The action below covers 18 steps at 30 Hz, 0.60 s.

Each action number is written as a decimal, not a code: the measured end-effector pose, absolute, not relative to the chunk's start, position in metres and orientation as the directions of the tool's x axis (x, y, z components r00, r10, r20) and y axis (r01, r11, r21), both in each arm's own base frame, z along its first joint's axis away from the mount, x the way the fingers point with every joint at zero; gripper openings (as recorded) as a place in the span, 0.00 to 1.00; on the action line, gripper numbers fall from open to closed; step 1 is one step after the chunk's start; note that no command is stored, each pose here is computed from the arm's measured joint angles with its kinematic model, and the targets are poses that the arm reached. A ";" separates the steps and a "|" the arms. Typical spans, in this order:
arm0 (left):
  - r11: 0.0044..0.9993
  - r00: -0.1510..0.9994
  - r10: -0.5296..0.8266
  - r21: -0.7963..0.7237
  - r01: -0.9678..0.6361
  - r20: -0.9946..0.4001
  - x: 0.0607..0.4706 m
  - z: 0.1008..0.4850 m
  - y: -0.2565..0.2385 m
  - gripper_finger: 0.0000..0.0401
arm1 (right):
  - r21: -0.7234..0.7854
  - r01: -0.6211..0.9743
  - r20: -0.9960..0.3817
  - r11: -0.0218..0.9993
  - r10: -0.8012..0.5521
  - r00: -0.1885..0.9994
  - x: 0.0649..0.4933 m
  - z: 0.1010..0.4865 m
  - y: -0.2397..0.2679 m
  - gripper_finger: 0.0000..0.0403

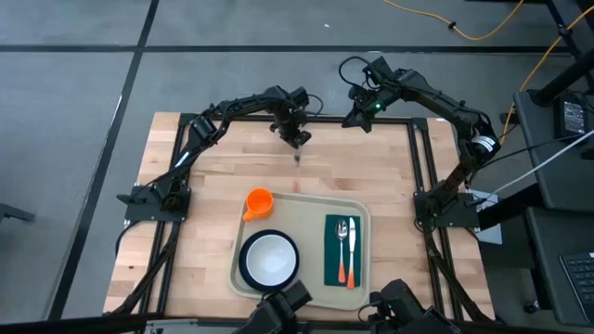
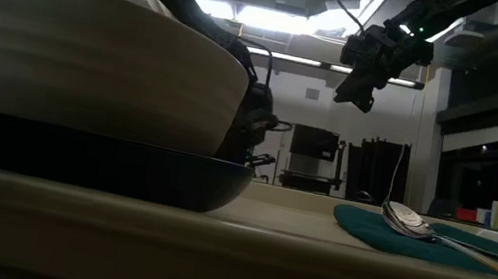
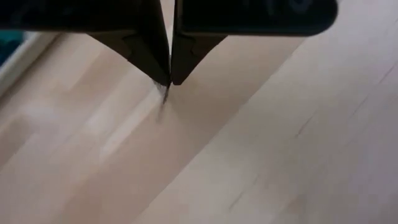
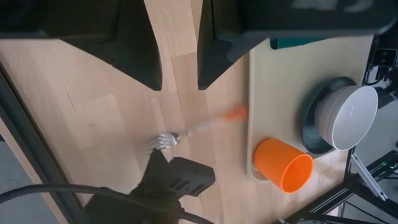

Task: Set up tray
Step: Put the orange fork on the dark green napkin to the left of the orange spoon

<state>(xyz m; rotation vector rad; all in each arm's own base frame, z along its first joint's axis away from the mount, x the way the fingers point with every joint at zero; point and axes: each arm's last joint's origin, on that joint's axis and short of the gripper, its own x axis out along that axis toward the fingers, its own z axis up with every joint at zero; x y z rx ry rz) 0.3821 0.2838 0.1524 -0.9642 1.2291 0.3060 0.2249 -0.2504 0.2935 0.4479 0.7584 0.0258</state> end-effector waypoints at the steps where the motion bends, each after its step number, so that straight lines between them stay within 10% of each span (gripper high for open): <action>1: 0.576 0.378 -0.285 -0.473 -0.666 -0.881 0.384 0.153 0.285 0.01 | 0.401 0.137 -0.659 0.906 0.182 0.730 0.225 0.293 -0.250 0.27; 18: 0.547 0.481 -0.289 -0.555 -0.627 -0.828 0.390 0.158 0.289 0.00 | 0.435 0.167 -0.663 0.885 0.190 0.724 0.224 0.275 -0.249 0.27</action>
